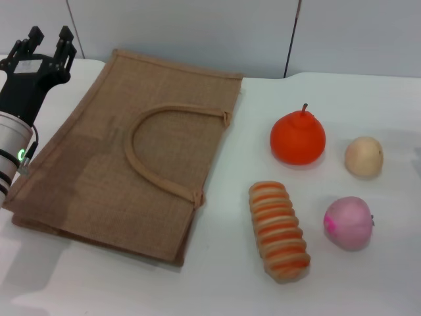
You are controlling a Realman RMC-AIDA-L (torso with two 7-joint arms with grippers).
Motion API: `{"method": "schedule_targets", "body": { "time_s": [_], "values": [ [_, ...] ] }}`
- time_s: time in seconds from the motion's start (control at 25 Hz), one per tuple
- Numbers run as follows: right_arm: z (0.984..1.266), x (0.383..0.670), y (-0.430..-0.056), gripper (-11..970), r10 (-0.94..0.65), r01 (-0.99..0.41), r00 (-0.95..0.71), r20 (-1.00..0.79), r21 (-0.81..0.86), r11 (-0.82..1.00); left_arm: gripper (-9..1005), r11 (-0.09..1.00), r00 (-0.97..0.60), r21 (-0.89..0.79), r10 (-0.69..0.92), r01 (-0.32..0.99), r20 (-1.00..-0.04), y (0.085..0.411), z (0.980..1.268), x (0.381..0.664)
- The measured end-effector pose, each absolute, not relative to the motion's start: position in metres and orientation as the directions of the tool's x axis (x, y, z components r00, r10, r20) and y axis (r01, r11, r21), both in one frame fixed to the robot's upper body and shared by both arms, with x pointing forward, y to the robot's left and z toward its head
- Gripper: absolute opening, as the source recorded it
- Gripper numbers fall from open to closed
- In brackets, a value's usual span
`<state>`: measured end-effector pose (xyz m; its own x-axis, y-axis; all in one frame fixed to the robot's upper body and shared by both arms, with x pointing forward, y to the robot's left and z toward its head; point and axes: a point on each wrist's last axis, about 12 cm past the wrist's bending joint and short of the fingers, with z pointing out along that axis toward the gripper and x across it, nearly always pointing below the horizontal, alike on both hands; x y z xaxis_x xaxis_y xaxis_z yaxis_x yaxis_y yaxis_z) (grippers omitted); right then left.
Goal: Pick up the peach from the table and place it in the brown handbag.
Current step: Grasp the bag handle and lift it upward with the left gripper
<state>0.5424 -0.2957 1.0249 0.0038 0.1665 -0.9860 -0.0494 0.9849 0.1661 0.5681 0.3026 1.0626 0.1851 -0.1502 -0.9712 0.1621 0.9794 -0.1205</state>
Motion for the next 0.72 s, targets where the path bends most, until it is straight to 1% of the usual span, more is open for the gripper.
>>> {"method": "schedule_targets", "body": {
  "time_s": [0.72],
  "values": [
    [1.0249,0.5424,-0.2958,860,0.168,-0.049,0.004,-0.986,0.168,0.985,559,0.98,0.186,-0.12,-0.149,0.16,-0.971,0.3035,1.0629,0.5683]
  ]
}}
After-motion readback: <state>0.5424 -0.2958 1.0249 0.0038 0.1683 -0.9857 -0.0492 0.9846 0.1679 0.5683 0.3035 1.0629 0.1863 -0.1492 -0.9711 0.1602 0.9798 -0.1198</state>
